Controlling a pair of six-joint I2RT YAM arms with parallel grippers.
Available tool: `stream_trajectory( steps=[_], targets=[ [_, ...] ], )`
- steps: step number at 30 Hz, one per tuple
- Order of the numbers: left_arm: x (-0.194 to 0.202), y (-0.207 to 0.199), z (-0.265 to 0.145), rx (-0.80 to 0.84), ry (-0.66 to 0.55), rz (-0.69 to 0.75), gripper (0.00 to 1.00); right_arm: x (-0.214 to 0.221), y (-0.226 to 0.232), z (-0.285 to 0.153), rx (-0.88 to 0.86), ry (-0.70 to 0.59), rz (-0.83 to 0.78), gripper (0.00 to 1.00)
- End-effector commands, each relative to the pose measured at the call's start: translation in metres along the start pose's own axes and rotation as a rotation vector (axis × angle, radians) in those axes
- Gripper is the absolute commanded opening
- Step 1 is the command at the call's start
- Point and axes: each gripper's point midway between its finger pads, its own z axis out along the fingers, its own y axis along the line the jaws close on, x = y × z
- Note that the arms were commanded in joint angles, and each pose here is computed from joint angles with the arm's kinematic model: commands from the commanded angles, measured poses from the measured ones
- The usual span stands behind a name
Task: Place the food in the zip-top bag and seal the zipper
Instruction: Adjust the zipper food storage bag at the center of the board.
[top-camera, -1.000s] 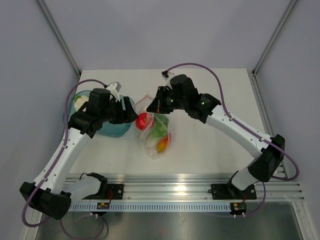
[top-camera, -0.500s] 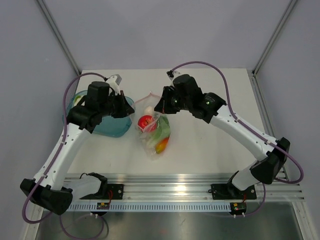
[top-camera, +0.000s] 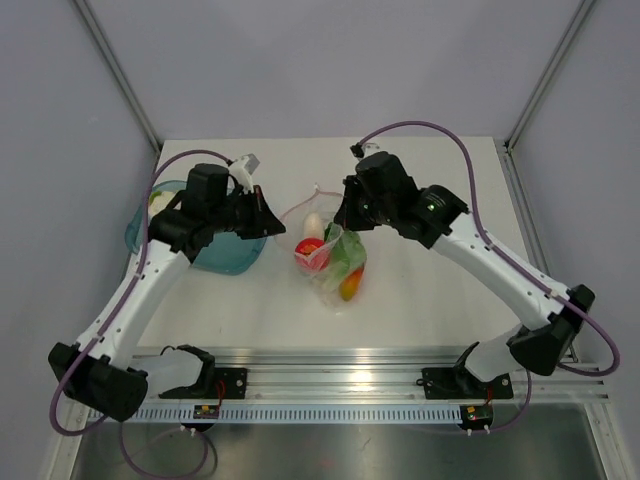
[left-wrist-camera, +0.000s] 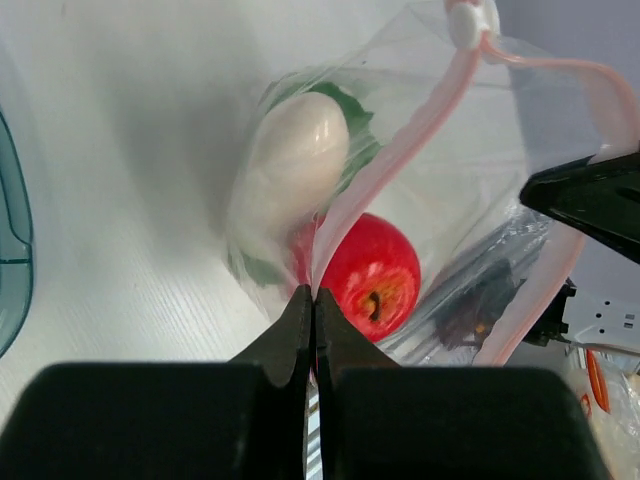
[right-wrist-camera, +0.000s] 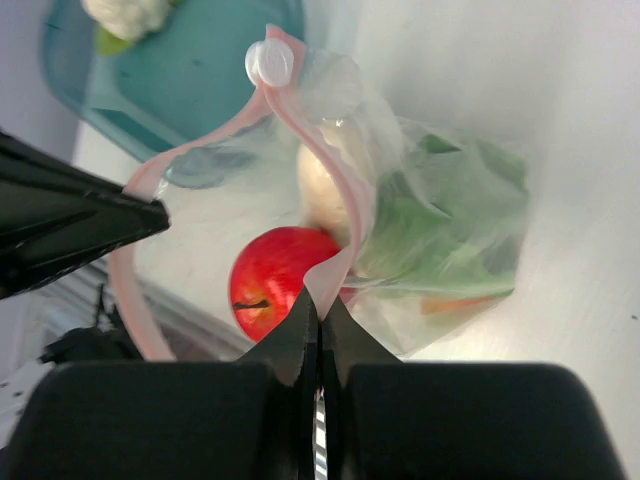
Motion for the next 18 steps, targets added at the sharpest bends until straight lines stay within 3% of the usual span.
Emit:
stream_trajectory(
  steps=[1,4,6,9,10,13,15,18],
  targets=[
    [-0.029,-0.039,-0.014,0.117,-0.05,0.05,0.0,-0.026,-0.009,-0.002,0.096,-0.036,-0.067,0.0],
    [-0.06,-0.074,-0.047,0.186,-0.145,0.114,0.0,-0.072,0.029,-0.041,-0.04,-0.159,-0.084,0.0],
    [-0.066,-0.086,-0.058,0.219,-0.168,0.127,0.0,-0.073,0.039,-0.049,-0.093,-0.163,-0.079,0.0],
    [-0.052,-0.079,-0.05,0.225,-0.139,0.104,0.0,-0.049,0.032,-0.034,-0.109,-0.127,-0.04,0.0],
    [-0.032,-0.059,-0.028,0.2,-0.083,0.067,0.0,-0.037,0.025,-0.025,-0.096,-0.103,-0.028,0.0],
    [0.015,-0.028,0.013,0.181,0.044,-0.03,0.0,0.036,-0.019,0.034,0.022,0.074,0.002,0.0],
    [0.027,-0.019,0.027,0.162,0.09,-0.048,0.0,0.044,-0.03,0.046,0.078,0.109,-0.006,0.0],
    [0.005,-0.038,0.012,0.176,0.051,0.007,0.0,0.017,-0.012,0.039,0.055,0.086,-0.037,0.0]
  ],
)
